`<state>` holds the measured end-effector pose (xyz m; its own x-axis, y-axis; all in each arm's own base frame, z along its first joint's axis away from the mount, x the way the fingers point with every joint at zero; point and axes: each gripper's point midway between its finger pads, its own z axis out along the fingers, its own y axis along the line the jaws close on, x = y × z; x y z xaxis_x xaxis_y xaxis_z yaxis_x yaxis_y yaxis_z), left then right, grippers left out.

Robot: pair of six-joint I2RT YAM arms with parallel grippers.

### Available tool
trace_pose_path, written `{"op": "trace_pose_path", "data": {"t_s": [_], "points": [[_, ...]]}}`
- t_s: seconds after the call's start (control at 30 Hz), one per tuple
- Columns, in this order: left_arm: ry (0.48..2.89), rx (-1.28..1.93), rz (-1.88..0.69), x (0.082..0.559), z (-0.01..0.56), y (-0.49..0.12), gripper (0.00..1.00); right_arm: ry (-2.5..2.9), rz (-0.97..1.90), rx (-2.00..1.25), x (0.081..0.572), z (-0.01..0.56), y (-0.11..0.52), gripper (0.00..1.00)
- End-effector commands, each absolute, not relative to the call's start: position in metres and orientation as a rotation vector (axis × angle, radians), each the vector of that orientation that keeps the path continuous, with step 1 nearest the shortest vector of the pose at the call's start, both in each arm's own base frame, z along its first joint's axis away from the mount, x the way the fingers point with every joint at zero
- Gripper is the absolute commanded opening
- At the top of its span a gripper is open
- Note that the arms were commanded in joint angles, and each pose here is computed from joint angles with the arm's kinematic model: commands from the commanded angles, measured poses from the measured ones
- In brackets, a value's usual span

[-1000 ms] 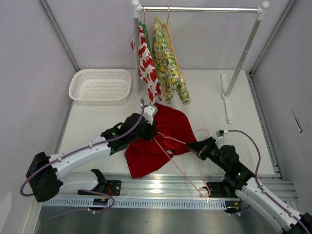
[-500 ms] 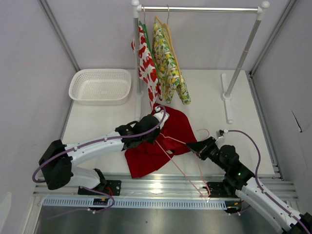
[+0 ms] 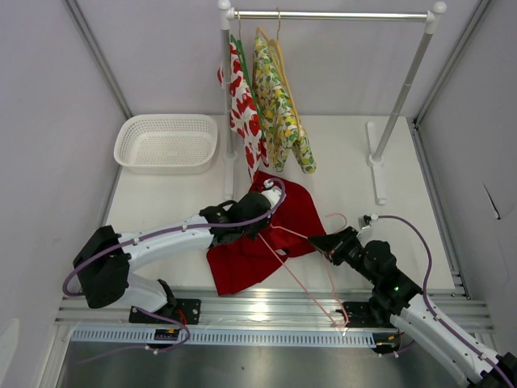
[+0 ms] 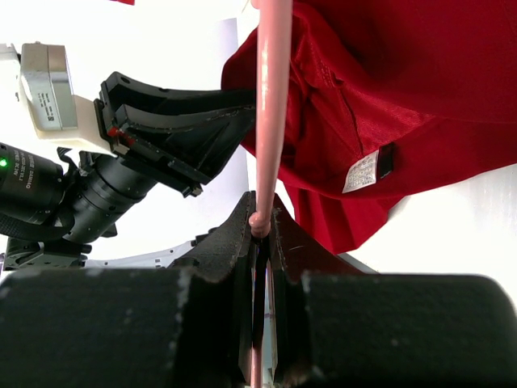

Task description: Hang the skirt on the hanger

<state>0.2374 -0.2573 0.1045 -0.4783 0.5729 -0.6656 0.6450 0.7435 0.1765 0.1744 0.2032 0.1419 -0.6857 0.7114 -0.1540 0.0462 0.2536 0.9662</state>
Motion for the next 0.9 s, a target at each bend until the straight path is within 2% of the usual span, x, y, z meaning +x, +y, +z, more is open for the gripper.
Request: {"op": "trace_pose_path", "data": {"t_s": [0.0,0.27,0.43,0.67,0.87], "points": [[2.147,0.919,-0.096,0.249,0.122,-0.266,0.33,1.863,1.521,0.637,0.177,0.171,0.206,0.0],[2.154,0.942,-0.066,0.251,0.117,-0.267,0.32,1.866,1.52,0.635,0.177,0.17,0.206,0.0],[2.152,0.931,-0.058,0.252,0.117,-0.264,0.23,1.861,1.523,0.632,0.177,0.171,0.206,0.0],[2.126,0.895,-0.082,0.253,0.127,-0.265,0.0,1.862,1.501,0.626,0.178,0.173,0.204,0.0],[2.118,0.857,-0.119,0.252,0.131,-0.266,0.0,1.862,1.479,0.624,0.178,0.174,0.202,0.0]]}}
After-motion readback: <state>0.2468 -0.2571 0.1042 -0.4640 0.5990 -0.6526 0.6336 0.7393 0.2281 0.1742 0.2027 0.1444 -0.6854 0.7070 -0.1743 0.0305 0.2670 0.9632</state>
